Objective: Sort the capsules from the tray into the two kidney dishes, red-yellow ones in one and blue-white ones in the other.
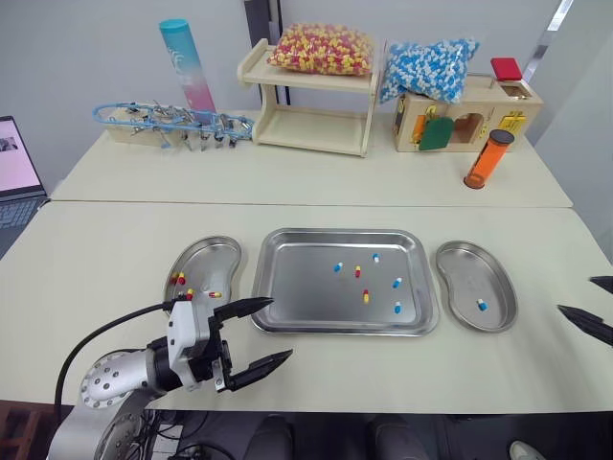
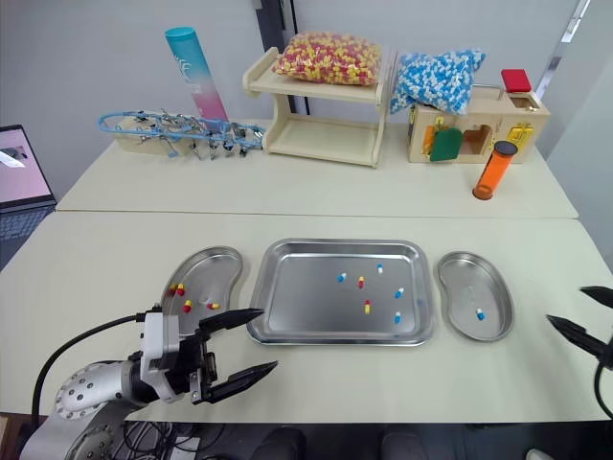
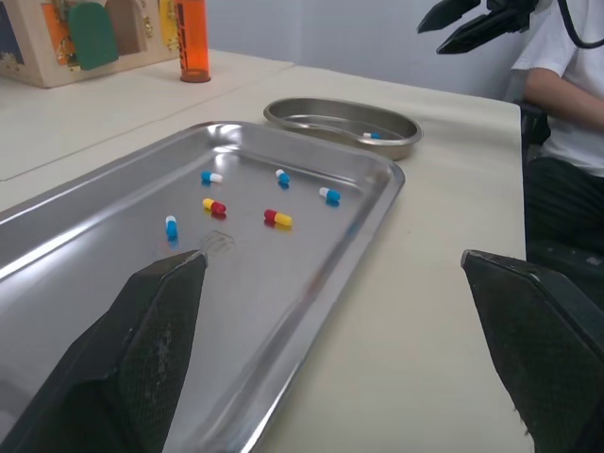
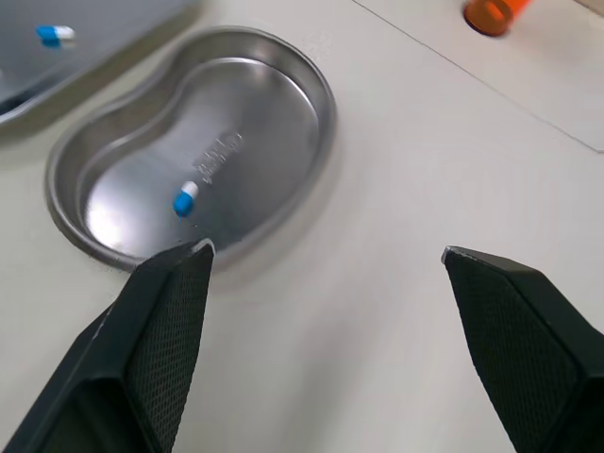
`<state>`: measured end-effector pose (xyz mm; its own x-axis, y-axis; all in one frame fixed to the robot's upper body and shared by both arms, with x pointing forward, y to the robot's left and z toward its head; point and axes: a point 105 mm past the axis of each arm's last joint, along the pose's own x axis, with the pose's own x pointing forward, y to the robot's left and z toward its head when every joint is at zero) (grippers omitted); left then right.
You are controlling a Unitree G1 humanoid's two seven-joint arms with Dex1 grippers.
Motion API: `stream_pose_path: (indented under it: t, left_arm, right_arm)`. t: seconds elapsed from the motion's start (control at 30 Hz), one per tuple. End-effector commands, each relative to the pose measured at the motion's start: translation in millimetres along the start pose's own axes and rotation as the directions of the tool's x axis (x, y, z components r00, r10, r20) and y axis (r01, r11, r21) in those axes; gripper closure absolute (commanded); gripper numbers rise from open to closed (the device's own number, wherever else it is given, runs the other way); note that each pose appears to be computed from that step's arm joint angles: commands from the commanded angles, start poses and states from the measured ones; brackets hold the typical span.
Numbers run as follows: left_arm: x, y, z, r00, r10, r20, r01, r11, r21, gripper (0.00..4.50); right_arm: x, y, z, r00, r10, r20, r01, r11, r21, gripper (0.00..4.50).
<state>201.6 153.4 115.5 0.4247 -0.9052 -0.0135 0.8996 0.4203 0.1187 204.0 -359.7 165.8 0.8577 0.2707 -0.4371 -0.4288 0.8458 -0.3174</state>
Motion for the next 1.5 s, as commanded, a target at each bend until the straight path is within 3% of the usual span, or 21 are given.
stream_pose_path:
  t: [0.03, 0.1, 0.43, 0.57, 0.7, 0.87, 1.03, 1.37, 1.5]
  left_arm:
    - [-3, -6, -6, 1.000, 0.002, 0.008, -0.002, 1.000, 0.025, 0.00]
    - [-6, -11, -13, 1.000, 0.012, 0.001, -0.012, 1.000, 0.017, 0.00]
    - [-7, -15, -18, 0.999, 0.041, 0.013, -0.041, 0.999, 0.023, 0.00]
    - [-6, -16, -14, 0.999, 0.042, 0.019, -0.042, 0.999, 0.029, 0.00]
    - [-7, -16, -13, 0.999, 0.047, 0.018, -0.048, 0.998, 0.031, 0.00]
    - [-5, -15, -10, 0.998, 0.062, 0.023, -0.063, 0.997, 0.038, 0.00]
    - [-1, -11, -5, 0.996, 0.079, 0.038, -0.080, 0.995, 0.052, 0.00]
    - [8, -10, 1, 0.996, 0.080, 0.051, -0.082, 0.995, 0.048, 0.00]
    - [9, -10, 1, 0.996, 0.078, 0.051, -0.081, 0.996, 0.047, 0.00]
  right_arm:
    - [-11, -8, 5, 0.998, -0.056, 0.035, 0.057, 0.998, -0.004, 0.39]
    - [-11, -9, 5, 0.997, -0.066, 0.040, 0.066, 0.998, 0.008, 0.01]
    - [-4, -5, 30, 0.997, 0.060, 0.050, -0.058, 0.998, -0.030, 0.00]
    - [9, 27, 58, 0.956, 0.292, 0.018, -0.288, 0.951, -0.112, 0.00]
    - [27, 68, 82, 0.869, 0.495, -0.003, -0.483, 0.846, -0.225, 0.00]
    - [50, 112, 108, 0.766, 0.643, 0.016, -0.600, 0.724, -0.342, 0.00]
    - [74, 132, 124, 0.728, 0.683, 0.059, -0.614, 0.687, -0.389, 0.00]
    - [126, 151, 148, 0.718, 0.690, 0.086, -0.577, 0.660, -0.480, 0.00]
    - [143, 159, 155, 0.710, 0.702, 0.061, -0.581, 0.632, -0.512, 0.88]
